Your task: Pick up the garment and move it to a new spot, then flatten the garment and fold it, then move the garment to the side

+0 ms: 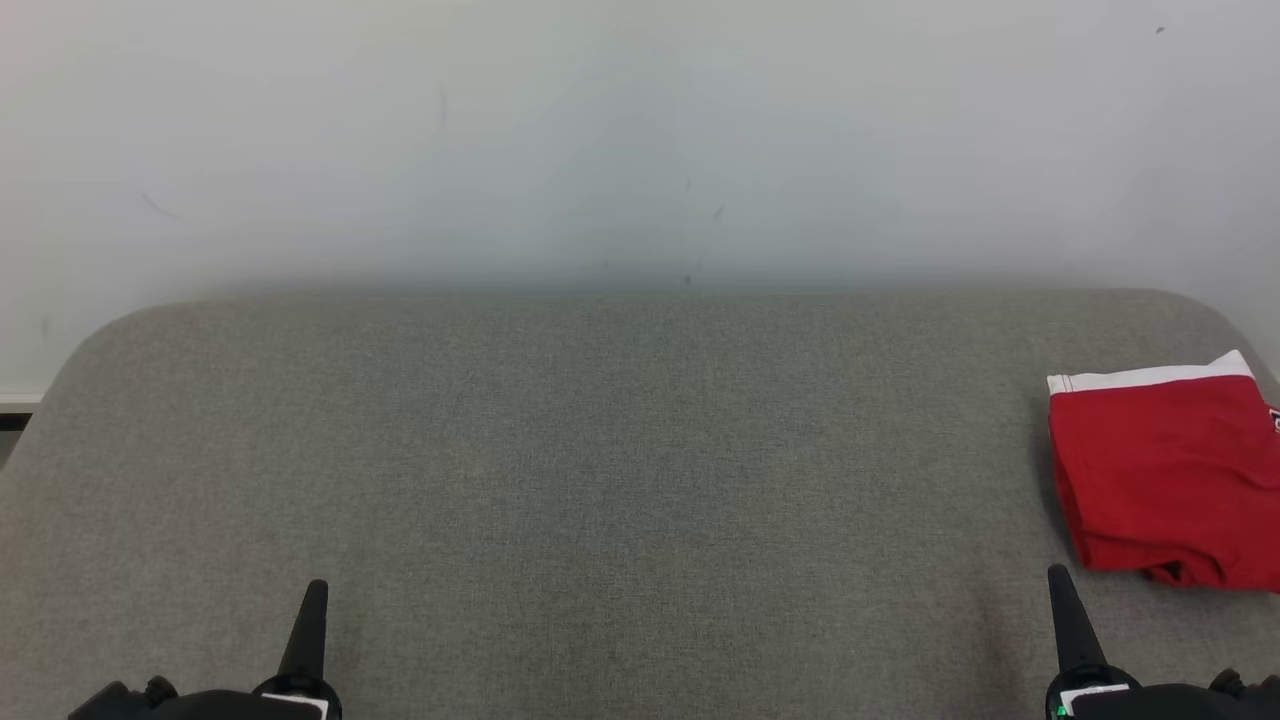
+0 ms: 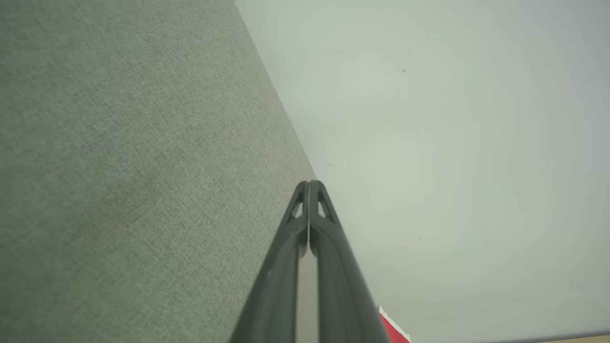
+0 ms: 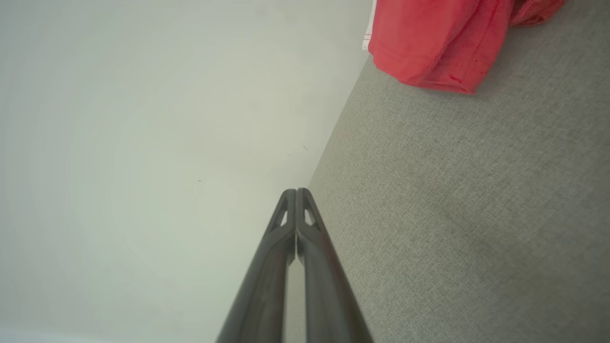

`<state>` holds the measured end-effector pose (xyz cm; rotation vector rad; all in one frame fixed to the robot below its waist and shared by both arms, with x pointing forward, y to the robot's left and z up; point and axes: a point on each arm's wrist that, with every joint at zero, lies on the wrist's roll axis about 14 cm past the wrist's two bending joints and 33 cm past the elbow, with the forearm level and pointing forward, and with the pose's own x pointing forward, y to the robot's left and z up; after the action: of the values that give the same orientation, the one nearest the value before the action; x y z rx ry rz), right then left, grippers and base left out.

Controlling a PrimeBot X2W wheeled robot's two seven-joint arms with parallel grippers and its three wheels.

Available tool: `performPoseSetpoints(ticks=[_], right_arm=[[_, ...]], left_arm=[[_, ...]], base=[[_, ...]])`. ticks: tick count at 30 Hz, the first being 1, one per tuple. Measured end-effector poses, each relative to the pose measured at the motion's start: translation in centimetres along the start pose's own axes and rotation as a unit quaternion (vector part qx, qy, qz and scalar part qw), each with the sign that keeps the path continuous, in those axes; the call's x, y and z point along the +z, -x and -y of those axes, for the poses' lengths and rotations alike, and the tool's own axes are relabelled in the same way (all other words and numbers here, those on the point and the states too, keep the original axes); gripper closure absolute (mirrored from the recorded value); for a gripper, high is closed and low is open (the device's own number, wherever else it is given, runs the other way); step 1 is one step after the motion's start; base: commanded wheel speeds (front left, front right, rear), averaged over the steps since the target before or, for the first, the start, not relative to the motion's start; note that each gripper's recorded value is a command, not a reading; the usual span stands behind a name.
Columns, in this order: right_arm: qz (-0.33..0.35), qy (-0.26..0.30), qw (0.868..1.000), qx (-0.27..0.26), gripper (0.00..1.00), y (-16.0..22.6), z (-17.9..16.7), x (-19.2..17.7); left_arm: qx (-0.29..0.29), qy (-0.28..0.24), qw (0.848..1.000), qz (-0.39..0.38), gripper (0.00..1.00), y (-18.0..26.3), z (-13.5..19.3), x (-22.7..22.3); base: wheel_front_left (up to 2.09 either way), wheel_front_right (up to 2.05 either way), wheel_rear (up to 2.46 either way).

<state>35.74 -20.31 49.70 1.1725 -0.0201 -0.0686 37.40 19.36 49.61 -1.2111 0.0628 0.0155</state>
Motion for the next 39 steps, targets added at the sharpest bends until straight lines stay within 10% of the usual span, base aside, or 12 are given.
performPoseSetpoints(ticks=[39], right_arm=[[0.012,-0.172,0.985,0.003,1.00,-0.9,-0.1,0.9]], left_arm=[[-0.021,0.153,0.988,-0.027,1.00,-2.1,1.0,-0.4]], base=[[0.00,0.00,0.00]])
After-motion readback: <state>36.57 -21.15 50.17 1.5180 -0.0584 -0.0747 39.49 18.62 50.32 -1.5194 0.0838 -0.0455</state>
